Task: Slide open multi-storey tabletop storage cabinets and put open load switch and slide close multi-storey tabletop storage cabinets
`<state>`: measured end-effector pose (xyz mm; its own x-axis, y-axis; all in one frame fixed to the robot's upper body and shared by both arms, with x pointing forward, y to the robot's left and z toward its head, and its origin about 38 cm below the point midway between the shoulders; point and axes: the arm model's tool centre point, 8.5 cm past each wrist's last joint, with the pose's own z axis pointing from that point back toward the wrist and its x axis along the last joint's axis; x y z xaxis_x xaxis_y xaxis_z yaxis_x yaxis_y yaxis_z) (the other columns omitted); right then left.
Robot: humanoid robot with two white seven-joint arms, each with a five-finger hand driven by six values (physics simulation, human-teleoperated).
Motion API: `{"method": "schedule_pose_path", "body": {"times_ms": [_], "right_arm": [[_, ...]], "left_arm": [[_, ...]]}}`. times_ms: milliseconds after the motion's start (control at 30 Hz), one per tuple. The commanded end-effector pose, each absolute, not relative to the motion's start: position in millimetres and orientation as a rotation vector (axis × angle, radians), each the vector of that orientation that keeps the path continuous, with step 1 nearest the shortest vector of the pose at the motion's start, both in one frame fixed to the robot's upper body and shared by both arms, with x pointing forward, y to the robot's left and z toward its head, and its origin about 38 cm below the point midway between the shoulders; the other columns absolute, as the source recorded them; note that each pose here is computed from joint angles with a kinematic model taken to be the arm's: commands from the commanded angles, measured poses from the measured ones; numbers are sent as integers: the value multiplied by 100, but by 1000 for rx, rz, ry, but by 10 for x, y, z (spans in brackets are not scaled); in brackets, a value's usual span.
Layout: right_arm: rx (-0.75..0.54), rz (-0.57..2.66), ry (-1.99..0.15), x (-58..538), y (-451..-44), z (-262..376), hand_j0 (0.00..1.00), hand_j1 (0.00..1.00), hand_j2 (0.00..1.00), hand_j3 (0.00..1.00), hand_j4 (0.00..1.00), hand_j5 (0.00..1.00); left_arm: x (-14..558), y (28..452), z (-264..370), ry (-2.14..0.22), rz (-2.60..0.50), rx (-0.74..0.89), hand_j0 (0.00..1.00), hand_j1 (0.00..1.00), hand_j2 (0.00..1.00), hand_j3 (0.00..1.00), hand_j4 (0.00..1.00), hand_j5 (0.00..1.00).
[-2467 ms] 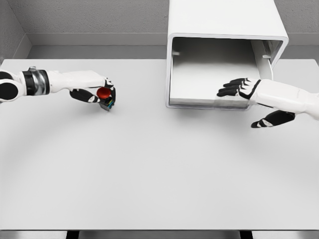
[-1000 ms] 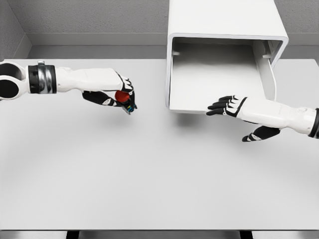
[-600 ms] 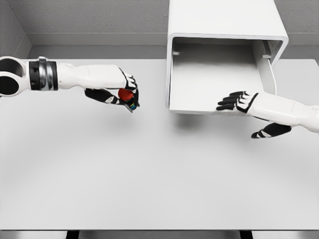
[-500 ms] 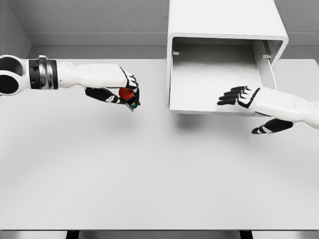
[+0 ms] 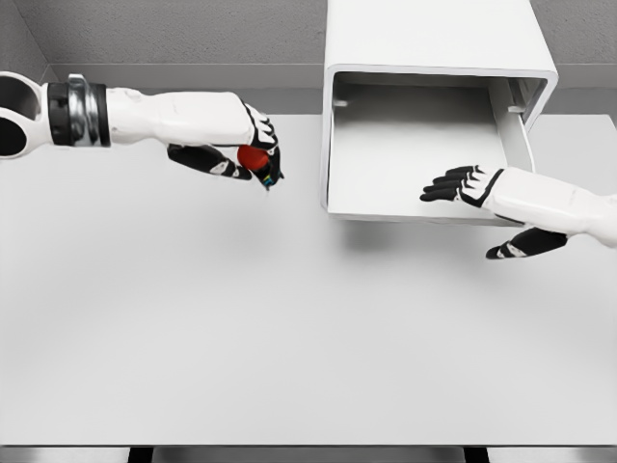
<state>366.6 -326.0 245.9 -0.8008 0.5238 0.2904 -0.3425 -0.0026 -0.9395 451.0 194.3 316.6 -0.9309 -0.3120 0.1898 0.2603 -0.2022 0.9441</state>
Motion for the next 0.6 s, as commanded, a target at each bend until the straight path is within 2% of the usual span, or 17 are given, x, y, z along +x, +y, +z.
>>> {"method": "schedule_pose_path", "body": {"times_ms": [0,567], "right_arm": [[-191,1852,-1695,3666,-3259,2488,100,100,100,100,100,100],[-172,1832,-1698,3648,-3262,2464,100,100,100,100,100,100]], "left_arm": [[4501,1926,3186,-1713,-2178,53,50,50,50,50,50,50],[4481,1768,3434,-1780,-2194,54,50,50,50,50,50,50]]}}
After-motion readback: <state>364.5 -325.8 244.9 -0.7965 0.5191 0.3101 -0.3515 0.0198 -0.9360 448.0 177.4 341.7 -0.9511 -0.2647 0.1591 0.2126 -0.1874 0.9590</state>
